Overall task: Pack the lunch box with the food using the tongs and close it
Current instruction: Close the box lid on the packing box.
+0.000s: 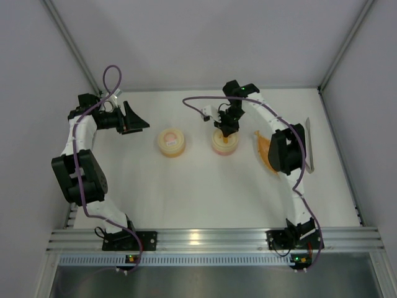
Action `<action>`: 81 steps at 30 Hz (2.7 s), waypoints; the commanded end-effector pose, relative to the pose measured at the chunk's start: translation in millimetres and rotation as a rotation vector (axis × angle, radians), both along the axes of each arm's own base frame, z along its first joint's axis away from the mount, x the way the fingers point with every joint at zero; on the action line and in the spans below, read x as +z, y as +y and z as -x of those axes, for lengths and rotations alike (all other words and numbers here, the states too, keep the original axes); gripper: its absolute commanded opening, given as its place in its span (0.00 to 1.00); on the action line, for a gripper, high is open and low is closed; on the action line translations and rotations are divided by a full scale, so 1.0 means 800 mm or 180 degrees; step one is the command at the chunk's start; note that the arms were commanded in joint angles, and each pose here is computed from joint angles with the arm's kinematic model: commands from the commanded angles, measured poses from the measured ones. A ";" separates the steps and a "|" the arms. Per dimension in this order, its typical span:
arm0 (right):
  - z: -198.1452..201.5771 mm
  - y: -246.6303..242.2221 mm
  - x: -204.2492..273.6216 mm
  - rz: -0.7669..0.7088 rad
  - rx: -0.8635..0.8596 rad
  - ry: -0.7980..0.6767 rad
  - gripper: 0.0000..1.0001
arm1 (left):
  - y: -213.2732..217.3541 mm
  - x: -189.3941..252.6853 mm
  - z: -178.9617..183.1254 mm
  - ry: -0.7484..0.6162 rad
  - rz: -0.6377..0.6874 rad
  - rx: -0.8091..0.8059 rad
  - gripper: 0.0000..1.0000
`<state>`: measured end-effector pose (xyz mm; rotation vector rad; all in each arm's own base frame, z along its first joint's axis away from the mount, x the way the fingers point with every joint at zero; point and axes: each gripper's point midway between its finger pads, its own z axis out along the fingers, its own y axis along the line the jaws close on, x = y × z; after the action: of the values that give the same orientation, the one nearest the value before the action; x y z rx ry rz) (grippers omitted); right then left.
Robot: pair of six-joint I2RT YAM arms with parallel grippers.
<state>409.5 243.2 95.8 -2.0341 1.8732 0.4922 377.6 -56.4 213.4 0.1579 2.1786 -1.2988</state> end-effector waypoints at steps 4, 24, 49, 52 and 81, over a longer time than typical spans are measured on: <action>-0.006 0.019 0.016 -0.0121 0.0074 -0.0098 0.00 | -0.003 -0.001 0.000 -0.0058 0.0098 -0.0089 0.98; 0.005 0.015 -0.002 0.0134 0.0151 -0.0009 0.00 | -0.003 -0.002 0.002 -0.0062 0.0094 -0.0111 0.98; 0.089 0.004 -0.009 0.0004 -0.0019 0.0746 0.00 | -0.002 -0.001 0.009 -0.0071 -0.0009 -0.0180 0.98; 0.106 0.001 -0.006 -0.0036 -0.0044 0.0714 0.00 | -0.002 0.002 0.011 -0.0090 -0.0023 -0.0185 0.98; 0.170 -0.004 -0.030 0.0028 -0.0505 0.0946 0.00 | -0.003 0.006 0.023 -0.0145 -0.0113 -0.0203 0.98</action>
<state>270.7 234.6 85.3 -1.9112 2.1627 0.7820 363.4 -57.5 198.0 0.1962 2.2320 -1.3164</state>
